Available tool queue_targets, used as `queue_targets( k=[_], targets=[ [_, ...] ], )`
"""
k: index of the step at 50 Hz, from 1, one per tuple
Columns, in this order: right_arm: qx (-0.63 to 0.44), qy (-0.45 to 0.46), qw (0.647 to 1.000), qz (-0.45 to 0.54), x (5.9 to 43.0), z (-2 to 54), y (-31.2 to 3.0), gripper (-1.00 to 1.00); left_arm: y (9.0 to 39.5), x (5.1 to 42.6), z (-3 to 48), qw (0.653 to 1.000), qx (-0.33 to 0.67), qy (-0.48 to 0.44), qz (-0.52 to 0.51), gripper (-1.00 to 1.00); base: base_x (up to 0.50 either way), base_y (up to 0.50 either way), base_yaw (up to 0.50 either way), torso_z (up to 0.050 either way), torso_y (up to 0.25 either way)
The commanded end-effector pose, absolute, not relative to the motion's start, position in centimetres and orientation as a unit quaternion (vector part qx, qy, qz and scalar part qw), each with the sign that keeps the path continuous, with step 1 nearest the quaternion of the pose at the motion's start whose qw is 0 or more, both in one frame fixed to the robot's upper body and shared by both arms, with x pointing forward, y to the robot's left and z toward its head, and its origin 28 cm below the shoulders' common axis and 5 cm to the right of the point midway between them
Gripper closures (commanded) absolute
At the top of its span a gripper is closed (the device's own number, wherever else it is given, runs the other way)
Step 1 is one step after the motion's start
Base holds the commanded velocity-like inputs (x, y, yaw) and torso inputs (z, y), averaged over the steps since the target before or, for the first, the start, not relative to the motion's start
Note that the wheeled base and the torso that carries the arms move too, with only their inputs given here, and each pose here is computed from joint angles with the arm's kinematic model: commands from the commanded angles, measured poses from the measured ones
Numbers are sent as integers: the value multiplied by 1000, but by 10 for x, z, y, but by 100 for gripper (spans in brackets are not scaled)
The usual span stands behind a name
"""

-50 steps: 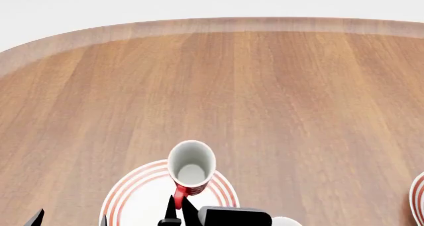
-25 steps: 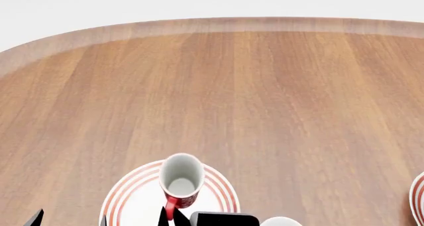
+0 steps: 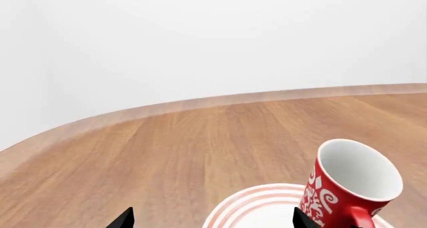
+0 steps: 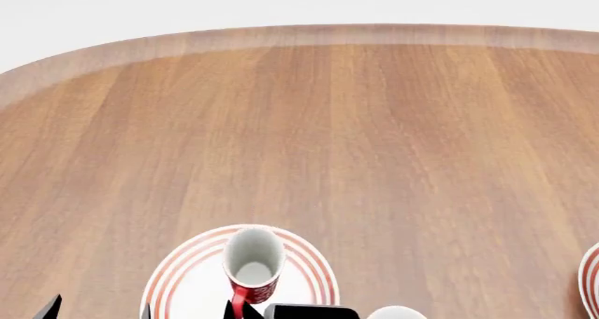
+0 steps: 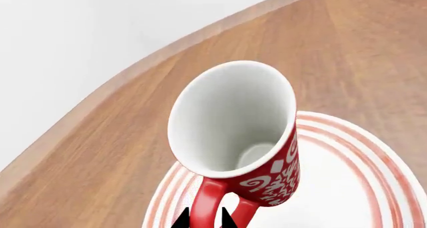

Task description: Put the red mug on the left plate.

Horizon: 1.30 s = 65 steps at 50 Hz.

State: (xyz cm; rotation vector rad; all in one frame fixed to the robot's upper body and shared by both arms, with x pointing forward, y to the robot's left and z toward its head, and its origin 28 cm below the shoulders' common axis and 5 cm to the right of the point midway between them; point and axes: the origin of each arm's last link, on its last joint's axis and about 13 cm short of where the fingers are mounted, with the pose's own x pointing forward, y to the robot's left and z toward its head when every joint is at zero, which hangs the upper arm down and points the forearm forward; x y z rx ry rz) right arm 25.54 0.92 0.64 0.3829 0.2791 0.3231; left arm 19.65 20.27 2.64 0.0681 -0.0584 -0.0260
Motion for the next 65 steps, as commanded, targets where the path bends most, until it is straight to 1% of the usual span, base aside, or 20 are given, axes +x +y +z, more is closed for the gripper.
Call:
queue_targets(
  k=[1,7,9,10,24,36,63,64,65],
  targets=[
    [180,140,960,165,259,1,12,100,203,196,26,999,34,-29,-13,-100,0,0,0,0,0],
    [177,146,960,161,261,-4,13,100,203,196,27,999,34,-30,-13,-100,0,0,0,0,0],
    [161,140,964,160,258,-1,13,100,203,196,27,999,34,-30,-13,-100,0,0,0,0,0],
    [170,124,963,169,252,9,14,100,203,196,27,999,34,-30,-13,-100,0,0,0,0,0],
    [170,124,963,169,252,9,14,100,203,196,27,999,34,-30,-13,-100,0,0,0,0,0],
    [167,148,960,167,268,-11,17,100,203,197,26,999,34,-30,-14,-100,0,0,0,0,1],
    [170,168,957,167,275,-20,18,100,203,196,27,999,34,-30,-13,-100,0,0,0,0,0],
    [172,171,955,169,277,-19,18,-100,203,196,27,999,34,-30,-13,-100,0,0,0,0,0],
    [171,169,956,170,277,-18,18,-100,203,196,27,999,34,-30,-13,-100,0,0,0,0,0]
  ],
)
